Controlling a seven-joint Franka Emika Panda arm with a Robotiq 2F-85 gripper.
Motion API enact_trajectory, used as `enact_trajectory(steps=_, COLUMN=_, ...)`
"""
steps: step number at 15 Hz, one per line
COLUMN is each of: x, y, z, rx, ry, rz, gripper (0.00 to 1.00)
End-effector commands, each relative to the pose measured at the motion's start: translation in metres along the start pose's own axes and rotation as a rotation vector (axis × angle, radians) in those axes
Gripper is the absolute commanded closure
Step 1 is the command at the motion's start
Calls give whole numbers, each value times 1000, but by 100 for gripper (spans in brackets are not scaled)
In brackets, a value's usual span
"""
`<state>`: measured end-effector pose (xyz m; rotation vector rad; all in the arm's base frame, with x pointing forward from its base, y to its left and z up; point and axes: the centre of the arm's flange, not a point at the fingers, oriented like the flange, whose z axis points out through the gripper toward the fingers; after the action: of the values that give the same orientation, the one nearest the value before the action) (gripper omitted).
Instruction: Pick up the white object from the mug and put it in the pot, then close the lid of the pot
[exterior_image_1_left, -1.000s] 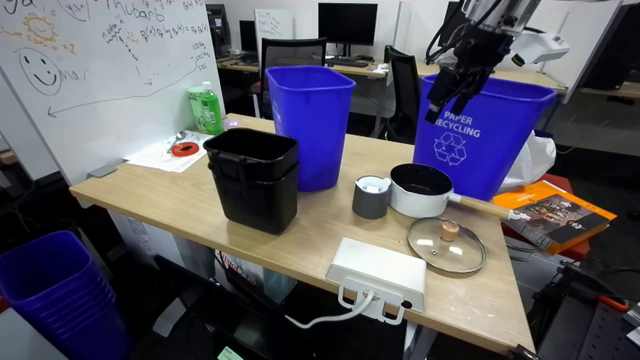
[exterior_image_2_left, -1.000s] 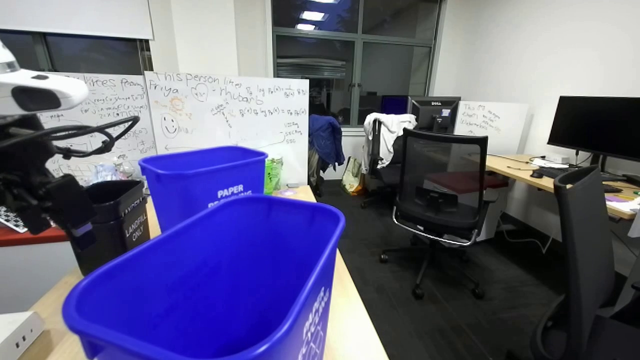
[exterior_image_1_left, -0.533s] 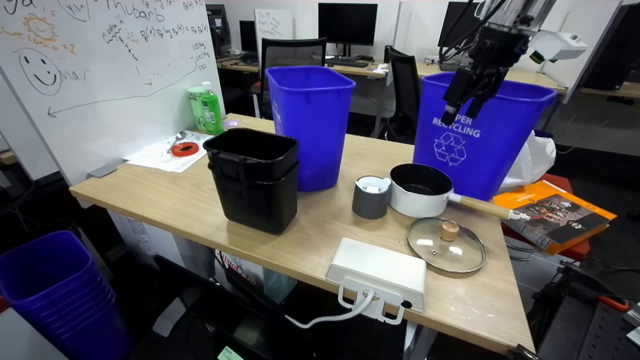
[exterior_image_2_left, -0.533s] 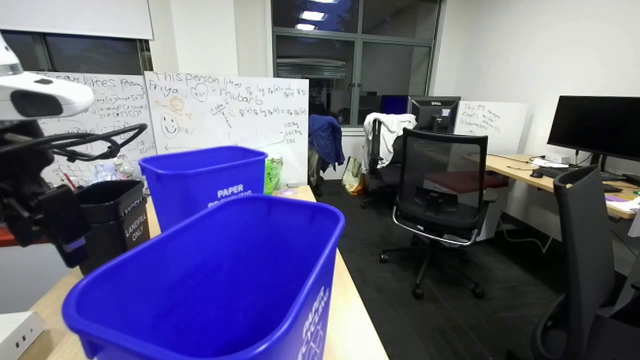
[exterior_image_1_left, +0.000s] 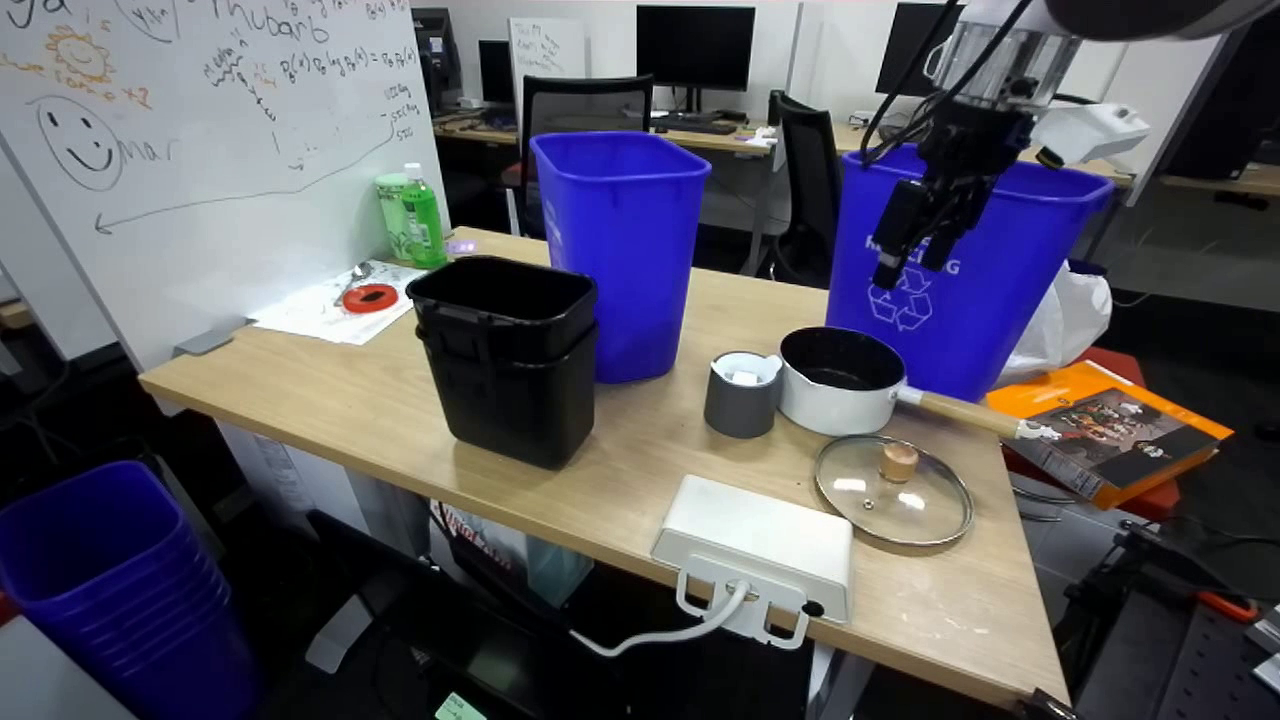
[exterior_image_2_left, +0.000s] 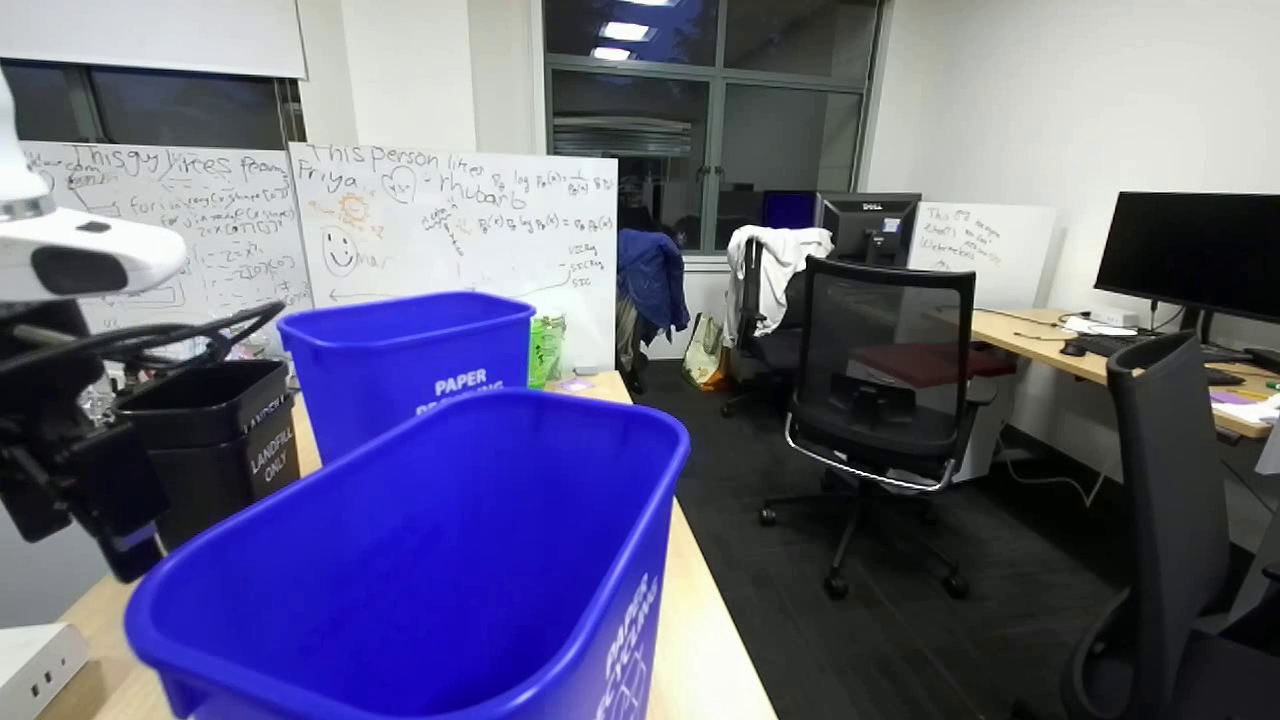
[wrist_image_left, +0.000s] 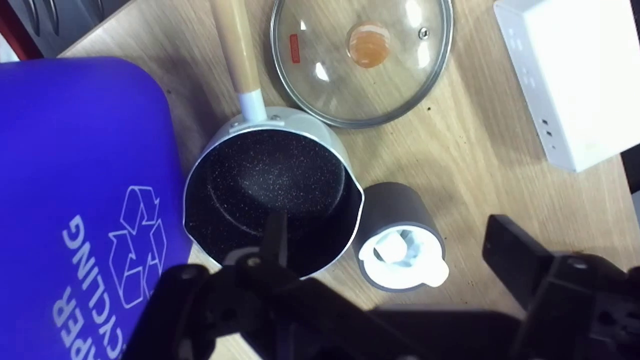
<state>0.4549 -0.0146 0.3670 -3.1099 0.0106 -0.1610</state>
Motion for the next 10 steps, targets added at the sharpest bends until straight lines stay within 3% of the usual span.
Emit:
enact_trajectory(steps=1, x=10, y=-9, z=36, rx=-48, ry=1, rz=2, gripper=0)
enact_trajectory(steps=10, x=48, y=-47, z=112, rx=-119, ry=118, rz=-11, gripper=0)
